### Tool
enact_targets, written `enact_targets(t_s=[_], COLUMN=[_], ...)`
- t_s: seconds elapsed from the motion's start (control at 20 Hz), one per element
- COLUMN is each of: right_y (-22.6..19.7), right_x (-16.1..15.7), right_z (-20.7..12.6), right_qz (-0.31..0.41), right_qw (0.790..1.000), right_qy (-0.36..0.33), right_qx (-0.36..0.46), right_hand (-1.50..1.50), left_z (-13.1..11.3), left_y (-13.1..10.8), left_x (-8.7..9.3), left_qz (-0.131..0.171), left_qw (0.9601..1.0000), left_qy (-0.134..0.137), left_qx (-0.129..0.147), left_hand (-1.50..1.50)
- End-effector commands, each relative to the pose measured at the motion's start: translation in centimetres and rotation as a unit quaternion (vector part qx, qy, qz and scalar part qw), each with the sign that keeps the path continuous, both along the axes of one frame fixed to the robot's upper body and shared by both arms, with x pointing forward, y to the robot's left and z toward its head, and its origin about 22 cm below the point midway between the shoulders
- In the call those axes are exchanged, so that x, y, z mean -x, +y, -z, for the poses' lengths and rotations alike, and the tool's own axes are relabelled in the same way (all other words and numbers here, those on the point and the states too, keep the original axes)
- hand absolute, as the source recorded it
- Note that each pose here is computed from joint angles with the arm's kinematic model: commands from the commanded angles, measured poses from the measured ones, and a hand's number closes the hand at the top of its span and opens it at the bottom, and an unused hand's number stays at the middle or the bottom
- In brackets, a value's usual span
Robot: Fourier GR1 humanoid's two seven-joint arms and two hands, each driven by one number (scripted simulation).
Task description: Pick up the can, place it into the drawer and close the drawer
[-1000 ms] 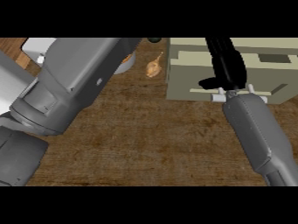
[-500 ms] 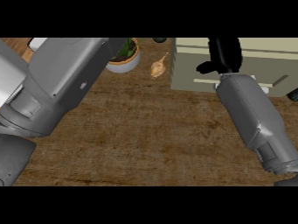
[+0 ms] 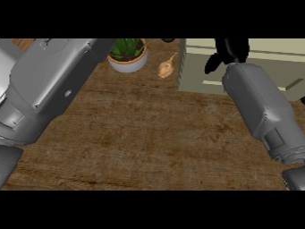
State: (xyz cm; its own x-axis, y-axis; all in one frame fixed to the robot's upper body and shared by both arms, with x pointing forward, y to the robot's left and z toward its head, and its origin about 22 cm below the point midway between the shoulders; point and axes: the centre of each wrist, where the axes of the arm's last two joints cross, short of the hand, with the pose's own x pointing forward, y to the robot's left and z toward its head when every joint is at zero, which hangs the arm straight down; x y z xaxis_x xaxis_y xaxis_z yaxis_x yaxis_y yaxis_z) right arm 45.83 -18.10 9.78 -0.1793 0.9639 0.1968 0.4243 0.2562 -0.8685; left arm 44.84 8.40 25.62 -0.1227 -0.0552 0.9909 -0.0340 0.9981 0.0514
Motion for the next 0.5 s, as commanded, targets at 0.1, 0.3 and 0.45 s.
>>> enact_targets(t_s=[0.1, 0.3, 0.45], right_y=[1.3, 2.1, 2.5], right_x=[-1.4, -1.1, -1.4], right_z=[-5.0, -3.8, -5.0], right_qz=[-0.017, -0.042, -0.063], right_qw=[0.997, 0.993, 0.991], right_qy=[-0.053, -0.058, -0.059], right_qx=[-0.061, -0.089, -0.1], right_hand=[-1.5, -1.5, -1.5], left_z=[-0.6, 1.0, 1.2], left_y=[2.0, 3.1, 3.4], left_x=[0.5, 0.7, 1.0], left_qz=[0.002, 0.004, 0.001], left_qw=[1.0, 1.0, 0.9999], left_qy=[0.004, -0.002, 0.006], left_qx=[-0.001, -0.005, 0.009], left_hand=[-1.5, -1.5, -1.5])
